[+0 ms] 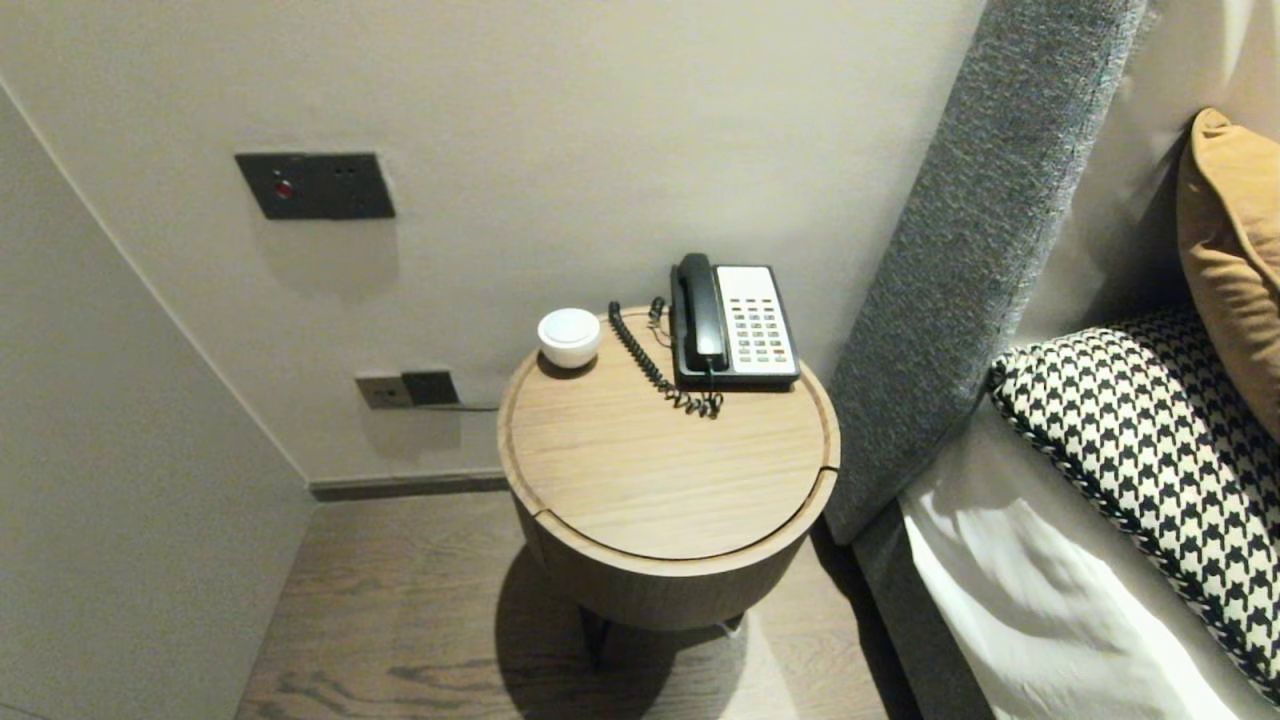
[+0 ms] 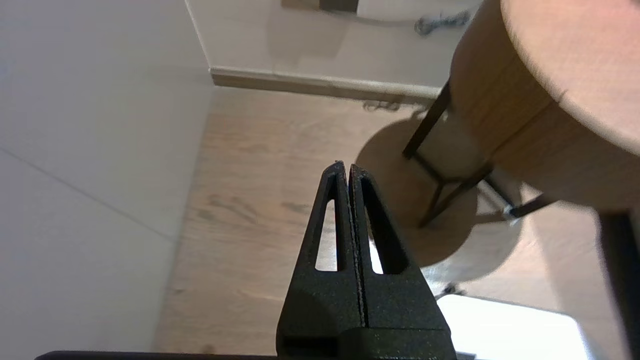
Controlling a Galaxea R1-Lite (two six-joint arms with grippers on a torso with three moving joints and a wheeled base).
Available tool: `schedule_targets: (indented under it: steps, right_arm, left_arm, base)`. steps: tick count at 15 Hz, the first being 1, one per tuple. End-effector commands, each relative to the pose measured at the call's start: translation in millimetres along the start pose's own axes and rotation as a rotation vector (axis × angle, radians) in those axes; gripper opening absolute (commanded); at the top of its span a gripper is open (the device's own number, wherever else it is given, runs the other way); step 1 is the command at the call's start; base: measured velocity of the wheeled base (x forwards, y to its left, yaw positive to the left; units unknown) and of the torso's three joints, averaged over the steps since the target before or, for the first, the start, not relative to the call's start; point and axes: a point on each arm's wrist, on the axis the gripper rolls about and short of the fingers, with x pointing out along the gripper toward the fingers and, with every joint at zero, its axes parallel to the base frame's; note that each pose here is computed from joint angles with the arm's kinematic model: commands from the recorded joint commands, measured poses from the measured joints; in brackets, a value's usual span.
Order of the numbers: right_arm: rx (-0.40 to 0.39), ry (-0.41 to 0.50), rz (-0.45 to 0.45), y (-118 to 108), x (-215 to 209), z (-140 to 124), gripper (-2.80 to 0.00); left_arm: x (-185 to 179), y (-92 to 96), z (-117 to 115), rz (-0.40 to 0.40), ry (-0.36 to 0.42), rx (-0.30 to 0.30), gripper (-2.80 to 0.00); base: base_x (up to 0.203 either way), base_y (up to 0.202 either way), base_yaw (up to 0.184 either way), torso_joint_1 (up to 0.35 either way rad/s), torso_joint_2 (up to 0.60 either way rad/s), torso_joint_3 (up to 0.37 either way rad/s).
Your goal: Open the nightstand drawer
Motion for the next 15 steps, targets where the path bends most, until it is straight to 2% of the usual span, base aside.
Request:
schedule_targets:
  steps: [1,3,6,7,10,13,15]
  right_arm:
    - [-0.001,0.039,-0.001,0,2,-11,-2.8]
    - [-0.001,0.039,-0.001,0,2,-11,-2.8]
    - [-0.001,0.039,-0.001,0,2,-11,-2.8]
    - [-0.001,0.039,-0.001,0,2,-11,-2.8]
    - [-0.001,0.039,-0.001,0,2,-11,-2.8]
    - [-0.001,0.039,-0.001,0,2,-11,-2.8]
    - [-0.001,0.039,-0.001,0,2,-11,-2.8]
  left_arm:
    - [-6,5.5,-32,-0.01,-0.036,0.035,-2.8]
    - [-5,8.4,-51,0.012,-0.052,0.08,-2.8]
    - [-8,11.3,-77,0.029,-0.14,0.139,-2.8]
    - [-5,11.6,-83,0.032,-0.135,0.157,-2.8]
    - [-1,10.2,-85,-0.024,-0.151,0.155,-2.8]
    - [8,8.5,-86,-0.072,-0.268,0.142,-2.8]
    - [10,8.4,-87,-0.077,-0.29,0.13,-2.8]
  base:
    - [0.0,0.0,0.0,0.0,0.0,0.0]
    - [0.0,0.0,0.0,0.0,0.0,0.0]
    - [0.0,0.0,0.0,0.0,0.0,0.0]
    - [0.0,0.0,0.0,0.0,0.0,0.0]
    - [0.0,0.0,0.0,0.0,0.0,0.0]
    - [0.0,0.0,0.0,0.0,0.0,0.0]
    - [0.0,0.0,0.0,0.0,0.0,0.0]
